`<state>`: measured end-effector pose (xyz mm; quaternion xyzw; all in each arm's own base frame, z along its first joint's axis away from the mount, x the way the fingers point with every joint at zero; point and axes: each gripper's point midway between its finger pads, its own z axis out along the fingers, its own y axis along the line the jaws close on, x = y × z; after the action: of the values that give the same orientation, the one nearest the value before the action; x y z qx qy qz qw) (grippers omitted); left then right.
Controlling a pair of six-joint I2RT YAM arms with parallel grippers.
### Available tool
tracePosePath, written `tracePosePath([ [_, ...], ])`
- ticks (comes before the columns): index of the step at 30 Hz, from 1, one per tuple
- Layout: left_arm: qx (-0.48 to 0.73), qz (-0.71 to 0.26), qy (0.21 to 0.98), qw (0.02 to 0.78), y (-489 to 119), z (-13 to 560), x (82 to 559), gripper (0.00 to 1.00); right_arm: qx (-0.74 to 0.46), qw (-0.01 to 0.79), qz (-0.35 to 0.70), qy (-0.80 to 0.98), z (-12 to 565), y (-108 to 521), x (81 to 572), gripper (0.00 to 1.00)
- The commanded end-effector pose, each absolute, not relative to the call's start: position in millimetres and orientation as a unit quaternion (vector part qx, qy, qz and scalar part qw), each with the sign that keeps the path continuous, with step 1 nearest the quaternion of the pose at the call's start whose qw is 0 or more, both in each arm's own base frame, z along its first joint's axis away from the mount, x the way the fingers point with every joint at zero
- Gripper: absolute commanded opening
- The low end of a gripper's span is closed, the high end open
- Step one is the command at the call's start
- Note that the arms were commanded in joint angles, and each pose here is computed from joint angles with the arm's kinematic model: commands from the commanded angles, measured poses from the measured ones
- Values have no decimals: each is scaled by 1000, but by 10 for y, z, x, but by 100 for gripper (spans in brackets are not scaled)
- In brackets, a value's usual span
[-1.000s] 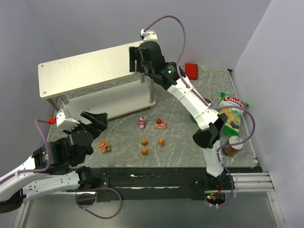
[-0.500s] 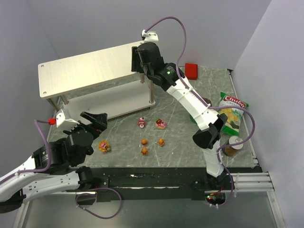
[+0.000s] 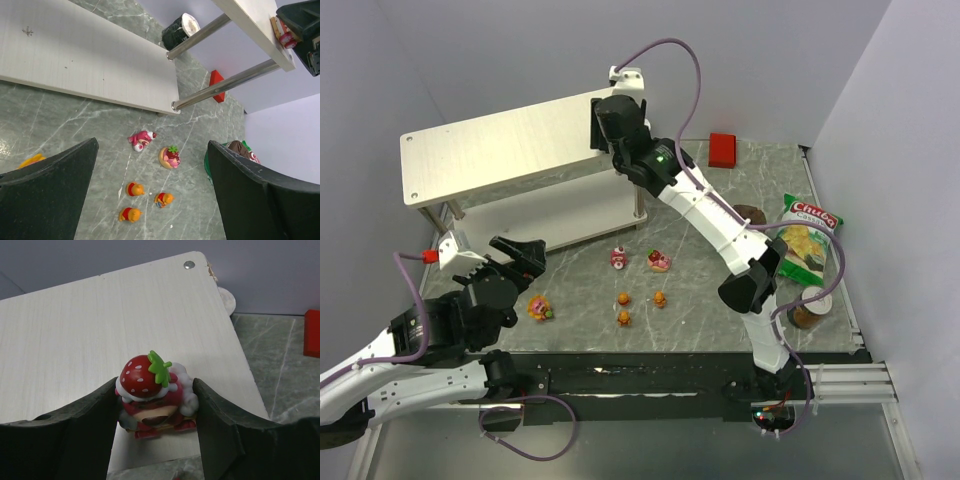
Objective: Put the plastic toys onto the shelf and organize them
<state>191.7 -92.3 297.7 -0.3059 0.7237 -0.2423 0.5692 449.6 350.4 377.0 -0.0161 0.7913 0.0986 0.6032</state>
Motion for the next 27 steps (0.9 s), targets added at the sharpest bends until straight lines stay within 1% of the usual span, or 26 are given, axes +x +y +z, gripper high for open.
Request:
tracePosePath([
  [1,-312,-242,720,571,-887,2992,1913,97,-36,576,44,815,3344,3502,4555,59],
  [3,-313,-243,719,571,-886,2995,1912,96,-38,576,51,815,3390,3493,4517,66],
  [4,-312,-243,720,571,-889,2990,1912,97,-40,577,53,814,3398,3503,4497,76],
  [6,-311,-243,719,572,-890,2997,1915,96,-44,584,60,808,3480,3489,4461,86],
  [7,-310,-243,719,573,-892,3007,1916,96,-50,586,66,806,3505,3508,4438,95],
  [8,-309,-242,719,574,-892,3015,1919,96,-56,590,73,802,3551,3515,4427,99],
  [12,-297,-243,720,579,-921,3054,1927,96,-83,588,118,796,3722,3628,4361,100],
  [16,-257,-244,727,589,-1029,3131,1947,96,-93,600,145,781,3963,3649,4292,100],
  [22,-189,-245,741,596,-1342,3168,2009,96,-84,637,162,749,4526,3380,4155,100],
  [23,-180,-236,747,594,-1411,3126,2035,96,-76,647,166,741,4679,3260,4116,100],
  [27,-148,-217,767,585,-1654,3020,2102,96,-57,663,166,728,4952,2918,4026,100],
])
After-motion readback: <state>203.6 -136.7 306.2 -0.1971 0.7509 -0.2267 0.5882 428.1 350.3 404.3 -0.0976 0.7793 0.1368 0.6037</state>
